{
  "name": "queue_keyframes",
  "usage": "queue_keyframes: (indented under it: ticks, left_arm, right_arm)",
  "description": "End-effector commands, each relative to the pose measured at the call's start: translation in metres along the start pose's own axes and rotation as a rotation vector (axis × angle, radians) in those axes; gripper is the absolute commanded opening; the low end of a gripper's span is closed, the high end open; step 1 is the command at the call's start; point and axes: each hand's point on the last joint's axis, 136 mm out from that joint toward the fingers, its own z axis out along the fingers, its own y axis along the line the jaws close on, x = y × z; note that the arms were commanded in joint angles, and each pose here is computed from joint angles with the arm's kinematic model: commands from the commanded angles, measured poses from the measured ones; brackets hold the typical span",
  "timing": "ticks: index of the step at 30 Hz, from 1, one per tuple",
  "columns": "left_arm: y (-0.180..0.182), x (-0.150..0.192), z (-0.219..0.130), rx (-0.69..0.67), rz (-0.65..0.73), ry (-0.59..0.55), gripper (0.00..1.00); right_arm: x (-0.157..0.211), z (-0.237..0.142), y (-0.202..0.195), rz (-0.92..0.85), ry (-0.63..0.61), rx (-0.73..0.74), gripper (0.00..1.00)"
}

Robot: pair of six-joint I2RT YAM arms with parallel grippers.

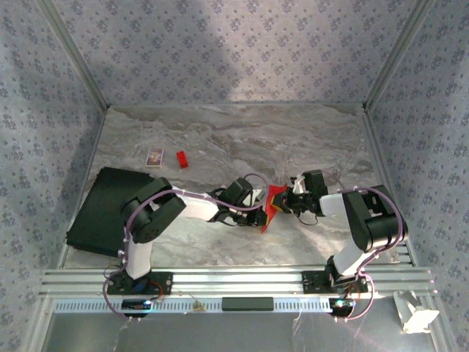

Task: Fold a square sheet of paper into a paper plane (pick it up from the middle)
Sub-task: Third fold the triangle at the center of the table.

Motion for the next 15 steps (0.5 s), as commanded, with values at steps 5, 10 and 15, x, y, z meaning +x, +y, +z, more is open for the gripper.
queue_keyframes:
  ticks: [5,10,15]
  left_arm:
    - [0.014,0.025,-0.013,-0.092,-0.008,0.096,0.12]
    - [0.012,0.035,-0.014,-0.099,0.014,0.132,0.09]
    - [0.008,0.039,-0.015,-0.083,0.035,0.151,0.04]
  right_arm:
    - [0.005,0.001,-0.033,0.051,-0.009,0.114,0.05]
    - [0.005,0.002,-0.035,0.055,-0.008,0.126,0.05]
    - [0.007,0.002,-0.037,0.06,-0.004,0.132,0.05]
